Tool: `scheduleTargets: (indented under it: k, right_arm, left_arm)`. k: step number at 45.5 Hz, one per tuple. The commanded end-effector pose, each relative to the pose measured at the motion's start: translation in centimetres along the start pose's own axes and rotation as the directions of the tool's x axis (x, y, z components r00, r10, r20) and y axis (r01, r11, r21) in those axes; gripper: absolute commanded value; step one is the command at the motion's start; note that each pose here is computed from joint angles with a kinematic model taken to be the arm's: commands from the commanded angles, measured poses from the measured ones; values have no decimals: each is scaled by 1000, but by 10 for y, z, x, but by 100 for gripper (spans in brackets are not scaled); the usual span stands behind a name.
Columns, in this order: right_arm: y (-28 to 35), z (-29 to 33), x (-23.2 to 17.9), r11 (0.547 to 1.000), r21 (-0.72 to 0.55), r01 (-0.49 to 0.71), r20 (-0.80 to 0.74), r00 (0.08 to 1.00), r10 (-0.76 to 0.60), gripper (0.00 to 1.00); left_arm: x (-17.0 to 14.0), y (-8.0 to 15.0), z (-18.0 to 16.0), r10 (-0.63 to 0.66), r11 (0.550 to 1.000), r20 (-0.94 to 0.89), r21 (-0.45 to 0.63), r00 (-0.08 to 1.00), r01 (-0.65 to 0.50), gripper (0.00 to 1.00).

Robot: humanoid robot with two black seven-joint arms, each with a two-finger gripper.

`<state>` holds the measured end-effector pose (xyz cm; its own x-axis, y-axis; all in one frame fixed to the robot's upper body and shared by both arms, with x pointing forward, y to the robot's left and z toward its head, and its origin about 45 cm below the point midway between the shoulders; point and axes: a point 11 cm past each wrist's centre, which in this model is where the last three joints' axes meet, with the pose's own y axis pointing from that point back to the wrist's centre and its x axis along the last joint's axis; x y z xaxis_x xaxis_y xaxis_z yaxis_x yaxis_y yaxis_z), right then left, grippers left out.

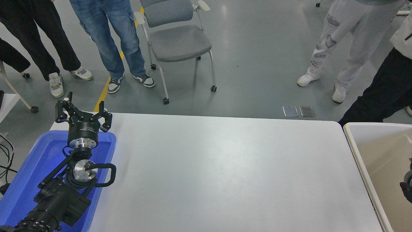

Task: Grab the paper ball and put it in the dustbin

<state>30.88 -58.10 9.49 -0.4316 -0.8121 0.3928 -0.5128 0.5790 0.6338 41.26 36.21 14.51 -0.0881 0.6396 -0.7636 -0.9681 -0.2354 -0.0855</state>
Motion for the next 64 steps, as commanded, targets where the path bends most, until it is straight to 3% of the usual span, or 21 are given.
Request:
scheduleTargets:
  k: [1, 10, 19, 29, 30, 38, 50, 64]
  right_arm:
    - [9, -57, -32, 989, 92, 113, 30, 993, -116, 100]
    - [37, -102, -91, 925, 192, 327, 173, 917, -360, 100]
    - [87, -145, -153, 783, 336, 524, 307, 725, -617, 100]
    - [124, -119, -227, 602, 340, 723, 286, 530, -798, 100]
    - [130, -112, -241, 568, 348, 746, 302, 484, -821, 100]
    - [139, -92, -260, 499, 414, 761, 383, 351, -854, 100]
    - [145, -94, -263, 455, 503, 734, 464, 214, -859, 100]
    - [143, -91, -263, 461, 502, 732, 472, 214, -855, 100]
  left_arm:
    - [0, 0, 0, 0, 1000, 0, 0, 1000, 0, 99]
    - [0, 0, 0, 0, 1000, 0, 0, 1000, 0, 99]
    - [0, 0, 0, 0, 1000, 0, 0, 1000, 0, 99]
    - [0, 0, 0, 0, 1000, 0, 0, 1000, 0, 99]
    - [0, 0, 0, 0, 1000, -1, -1, 1000, 0, 99]
    - [0, 0, 0, 0, 1000, 0, 0, 1000, 0, 99]
    - [0, 0, 0, 0, 1000, -1, -1, 1000, 0, 99]
    - [0, 0, 0, 0, 1000, -1, -1, 1000, 0, 99]
